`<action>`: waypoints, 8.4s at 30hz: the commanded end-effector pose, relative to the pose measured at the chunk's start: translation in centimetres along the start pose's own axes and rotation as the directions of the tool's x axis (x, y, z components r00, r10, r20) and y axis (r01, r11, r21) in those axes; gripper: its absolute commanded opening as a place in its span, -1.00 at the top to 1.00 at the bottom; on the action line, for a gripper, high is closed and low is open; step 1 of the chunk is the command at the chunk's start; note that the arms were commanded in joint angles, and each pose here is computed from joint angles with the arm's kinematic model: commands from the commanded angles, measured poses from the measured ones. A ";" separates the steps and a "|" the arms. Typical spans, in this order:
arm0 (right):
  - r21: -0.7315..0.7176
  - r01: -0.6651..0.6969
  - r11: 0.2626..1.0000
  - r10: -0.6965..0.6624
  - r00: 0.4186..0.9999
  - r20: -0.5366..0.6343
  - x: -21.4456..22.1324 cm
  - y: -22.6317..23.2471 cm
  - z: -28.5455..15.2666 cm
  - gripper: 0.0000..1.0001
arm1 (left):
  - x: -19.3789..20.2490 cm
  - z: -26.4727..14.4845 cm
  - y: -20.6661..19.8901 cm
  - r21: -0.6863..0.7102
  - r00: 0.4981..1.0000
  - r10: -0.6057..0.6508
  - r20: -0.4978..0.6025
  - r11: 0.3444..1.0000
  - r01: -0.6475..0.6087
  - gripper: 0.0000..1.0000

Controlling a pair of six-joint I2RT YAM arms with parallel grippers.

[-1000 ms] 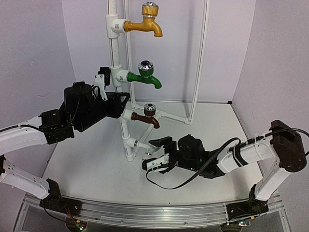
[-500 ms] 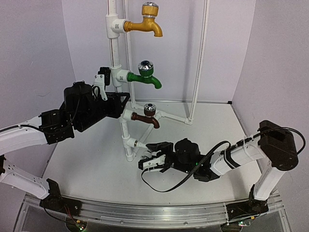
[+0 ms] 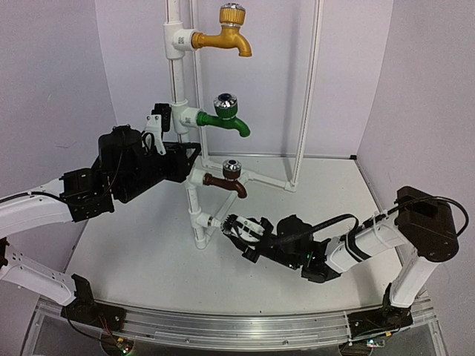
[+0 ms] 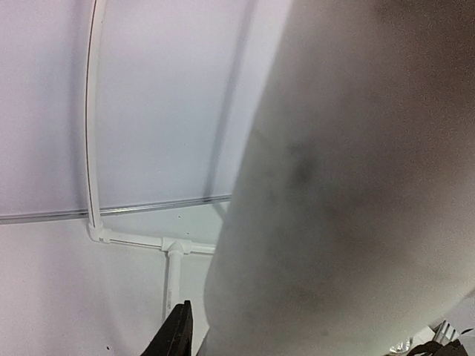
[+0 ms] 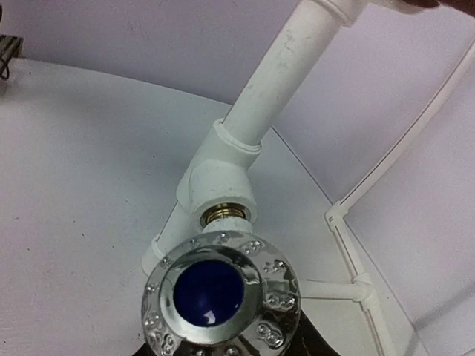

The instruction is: Install the water faucets

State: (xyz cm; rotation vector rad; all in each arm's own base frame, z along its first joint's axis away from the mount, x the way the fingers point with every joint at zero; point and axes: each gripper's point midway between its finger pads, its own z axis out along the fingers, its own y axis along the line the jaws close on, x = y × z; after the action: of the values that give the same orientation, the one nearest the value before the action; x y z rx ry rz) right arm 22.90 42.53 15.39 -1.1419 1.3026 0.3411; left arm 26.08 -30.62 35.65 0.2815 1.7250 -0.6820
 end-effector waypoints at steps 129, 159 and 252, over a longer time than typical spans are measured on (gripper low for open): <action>-0.098 -0.889 -0.448 0.884 -0.424 -0.199 5.1 -7.9 0.5 -0.05 | 5.2 -0.3 -1.8 0.049 0.956 -0.179 -0.232 0.979 0.196 1.00; -0.148 -0.085 0.985 0.068 0.991 -0.111 -2.6 -6.5 -6.6 -0.96 | 5.9 0.0 -2.1 0.059 0.954 -0.154 -0.257 0.983 0.174 1.00; -0.198 -0.947 0.255 0.956 0.278 -0.098 0.5 -4.4 0.5 0.50 | 5.7 0.2 -2.7 0.076 0.949 -0.156 -0.274 0.980 0.183 1.00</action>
State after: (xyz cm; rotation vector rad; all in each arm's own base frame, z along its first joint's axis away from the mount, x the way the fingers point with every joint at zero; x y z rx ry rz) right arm 25.05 40.68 16.99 -0.5396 1.7213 1.2553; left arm 25.57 -32.04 35.68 0.3372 1.7403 -0.7202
